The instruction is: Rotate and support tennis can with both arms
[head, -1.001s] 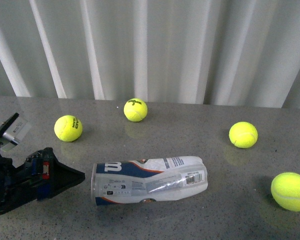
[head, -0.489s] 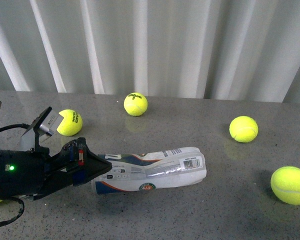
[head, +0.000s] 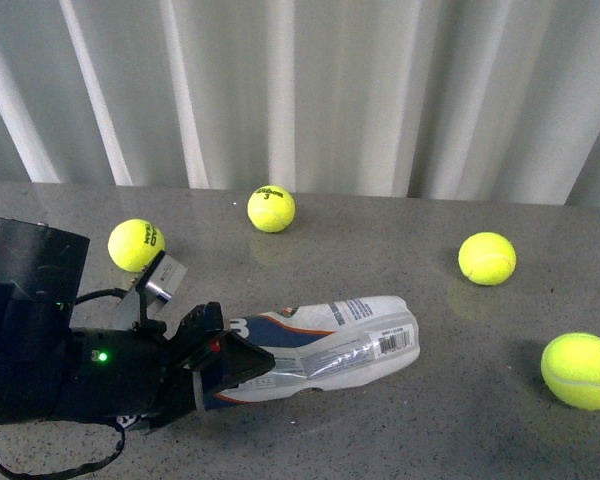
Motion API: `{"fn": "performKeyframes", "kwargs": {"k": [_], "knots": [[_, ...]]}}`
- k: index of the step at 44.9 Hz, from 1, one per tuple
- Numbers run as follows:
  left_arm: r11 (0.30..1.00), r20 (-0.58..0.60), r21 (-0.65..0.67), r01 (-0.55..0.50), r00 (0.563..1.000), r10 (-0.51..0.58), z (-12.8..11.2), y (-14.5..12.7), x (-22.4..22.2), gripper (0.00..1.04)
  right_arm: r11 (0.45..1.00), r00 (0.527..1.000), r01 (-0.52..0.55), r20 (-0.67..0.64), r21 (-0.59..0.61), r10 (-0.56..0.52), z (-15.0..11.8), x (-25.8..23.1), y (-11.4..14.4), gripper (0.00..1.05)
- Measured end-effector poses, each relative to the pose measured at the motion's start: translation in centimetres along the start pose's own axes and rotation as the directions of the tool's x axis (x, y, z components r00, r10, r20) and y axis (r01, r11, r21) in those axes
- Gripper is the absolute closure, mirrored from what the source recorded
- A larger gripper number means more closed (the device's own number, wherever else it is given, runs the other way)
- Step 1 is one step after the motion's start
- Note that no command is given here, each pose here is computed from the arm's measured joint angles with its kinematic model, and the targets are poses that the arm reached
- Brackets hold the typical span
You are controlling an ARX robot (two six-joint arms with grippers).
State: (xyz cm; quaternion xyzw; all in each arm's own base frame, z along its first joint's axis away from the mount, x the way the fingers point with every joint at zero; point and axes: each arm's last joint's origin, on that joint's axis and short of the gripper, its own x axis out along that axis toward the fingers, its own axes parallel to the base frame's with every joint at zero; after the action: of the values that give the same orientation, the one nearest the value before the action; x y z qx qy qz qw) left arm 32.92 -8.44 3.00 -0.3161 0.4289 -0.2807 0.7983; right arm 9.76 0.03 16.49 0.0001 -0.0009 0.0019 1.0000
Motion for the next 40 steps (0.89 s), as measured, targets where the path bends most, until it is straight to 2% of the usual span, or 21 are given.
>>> {"fn": "performKeyframes", "kwargs": {"k": [8,14,24,29,32,34,35,36,40], "knots": [[0.998,0.02,-0.065,-0.003,1.0,0.004,-0.5,0.0,0.7,0.76,1.0,1.0,0.0,0.0,0.0,0.0,0.0,0.0,0.0,0.07],[0.999,0.02,-0.05,0.019,1.0,-0.018,-0.2,-0.8,-0.1,0.99,1.0,1.0,0.0,0.0,0.0,0.0,0.0,0.0,0.0,0.07],[0.999,0.038,0.015,-0.035,0.999,0.034,1.2,-3.0,-3.3,1.0,1.0,1.0,0.0,0.0,0.0,0.0,0.0,0.0,0.0,0.07],[0.971,0.041,0.22,-0.096,0.995,0.089,2.9,-6.9,-6.6,1.0,1.0,1.0,0.0,0.0,0.0,0.0,0.0,0.0,0.0,0.07],[0.921,0.037,0.37,-0.124,0.992,0.119,3.8,-10.0,-8.3,1.0,1.0,1.0,0.0,0.0,0.0,0.0,0.0,0.0,0.0,0.07],[0.86,0.033,0.49,-0.141,0.989,0.144,4.4,-12.4,-9.4,1.0,1.0,1.0,0.0,0.0,0.0,0.0,0.0,0.0,0.0,0.07],[0.808,0.025,0.57,-0.148,0.986,0.162,4.7,-13.8,-9.8,1.0,1.0,1.0,0.0,0.0,0.0,0.0,0.0,0.0,0.0,0.07],[0.8,0.02,0.582,-0.146,0.986,0.166,4.8,-14.2,-10.0,1.0,1.0,1.0,0.0,0.0,0.0,0.0,0.0,0.0,0.0,0.07],[0.665,-0.012,0.731,-0.156,0.97,0.241,5.1,-16.7,-10.5,1.0,1.0,1.0,0.0,0.0,0.0,0.0,0.0,0.0,0.0,0.07]]}}
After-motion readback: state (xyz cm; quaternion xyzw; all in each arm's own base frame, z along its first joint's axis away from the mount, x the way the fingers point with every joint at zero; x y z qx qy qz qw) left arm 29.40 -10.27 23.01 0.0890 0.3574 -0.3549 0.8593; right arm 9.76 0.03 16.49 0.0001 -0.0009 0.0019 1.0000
